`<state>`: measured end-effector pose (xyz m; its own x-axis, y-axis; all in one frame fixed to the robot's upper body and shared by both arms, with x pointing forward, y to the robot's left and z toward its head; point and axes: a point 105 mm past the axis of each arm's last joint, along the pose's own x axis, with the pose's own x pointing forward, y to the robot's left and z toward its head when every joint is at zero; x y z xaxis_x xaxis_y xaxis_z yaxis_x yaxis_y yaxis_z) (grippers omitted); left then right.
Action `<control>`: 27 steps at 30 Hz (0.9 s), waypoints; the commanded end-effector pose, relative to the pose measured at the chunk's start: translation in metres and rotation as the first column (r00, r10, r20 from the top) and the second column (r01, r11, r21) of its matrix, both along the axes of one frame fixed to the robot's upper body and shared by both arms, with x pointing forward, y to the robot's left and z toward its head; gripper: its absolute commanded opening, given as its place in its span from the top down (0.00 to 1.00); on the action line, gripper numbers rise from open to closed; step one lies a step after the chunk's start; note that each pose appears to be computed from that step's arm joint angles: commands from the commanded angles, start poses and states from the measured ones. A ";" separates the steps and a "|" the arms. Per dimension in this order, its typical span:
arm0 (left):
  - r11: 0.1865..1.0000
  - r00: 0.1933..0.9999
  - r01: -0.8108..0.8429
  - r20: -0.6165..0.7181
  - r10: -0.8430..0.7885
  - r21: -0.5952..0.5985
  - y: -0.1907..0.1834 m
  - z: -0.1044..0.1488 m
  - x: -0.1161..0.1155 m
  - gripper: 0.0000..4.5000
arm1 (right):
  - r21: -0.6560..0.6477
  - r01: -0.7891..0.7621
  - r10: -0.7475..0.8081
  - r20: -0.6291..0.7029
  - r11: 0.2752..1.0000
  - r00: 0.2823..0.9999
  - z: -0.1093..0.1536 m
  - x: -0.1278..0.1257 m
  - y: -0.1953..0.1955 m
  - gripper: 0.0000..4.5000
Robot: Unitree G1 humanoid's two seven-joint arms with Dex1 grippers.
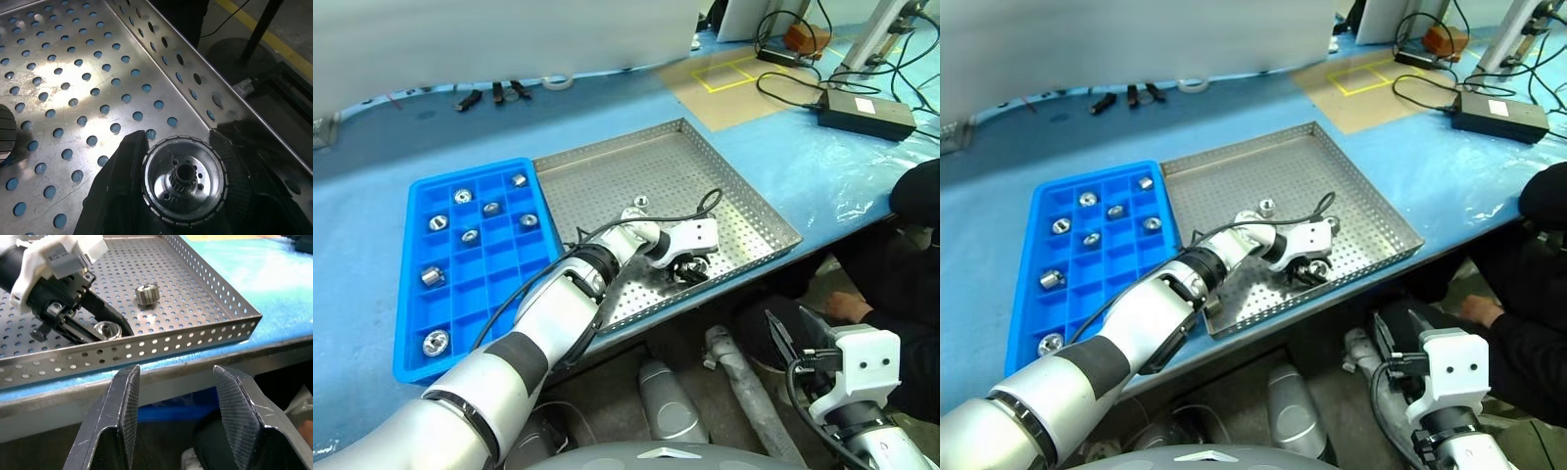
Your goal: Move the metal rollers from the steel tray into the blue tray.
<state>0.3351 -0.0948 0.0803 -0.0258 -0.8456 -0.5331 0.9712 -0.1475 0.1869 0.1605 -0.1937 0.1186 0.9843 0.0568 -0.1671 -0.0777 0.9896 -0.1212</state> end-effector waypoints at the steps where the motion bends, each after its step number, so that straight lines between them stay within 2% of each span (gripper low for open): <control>1: 0.996 0.998 0.056 -0.037 -0.058 -0.062 -0.021 0.005 -0.016 0.62 | 0.005 -0.020 0.020 0.046 1.000 0.999 0.014 0.003 0.004 0.45; 4: 0.997 0.999 0.041 -0.023 -0.042 -0.062 -0.014 0.006 -0.011 0.62 | 0.001 -0.027 0.027 0.041 1.000 0.999 0.016 0.005 0.002 0.45; 7: 0.996 1.000 0.010 -0.013 -0.011 -0.092 -0.009 0.018 -0.001 0.62 | 0.002 -0.053 0.053 0.046 0.999 0.998 0.018 0.009 0.004 0.45; 15: 0.971 0.999 0.011 -0.035 -0.020 -0.238 0.028 0.069 0.021 0.62 | -0.032 -0.193 0.196 0.113 0.981 0.974 0.042 0.034 0.017 0.45; 18: 0.954 1.000 0.001 -0.015 -0.006 -0.299 0.055 0.089 0.029 0.62 | -0.069 -0.294 0.301 0.154 0.953 0.941 0.059 0.053 0.026 0.45; 23: 0.909 0.990 -0.130 0.007 0.144 -0.396 0.095 0.114 0.039 0.62 | -0.106 -0.439 0.451 0.193 0.892 0.871 0.082 0.084 0.040 0.45; 27: 0.873 0.964 -0.242 -0.003 0.266 -0.423 0.121 0.118 0.034 0.62 | -0.117 -0.560 0.572 0.197 0.820 0.796 0.092 0.102 0.058 0.45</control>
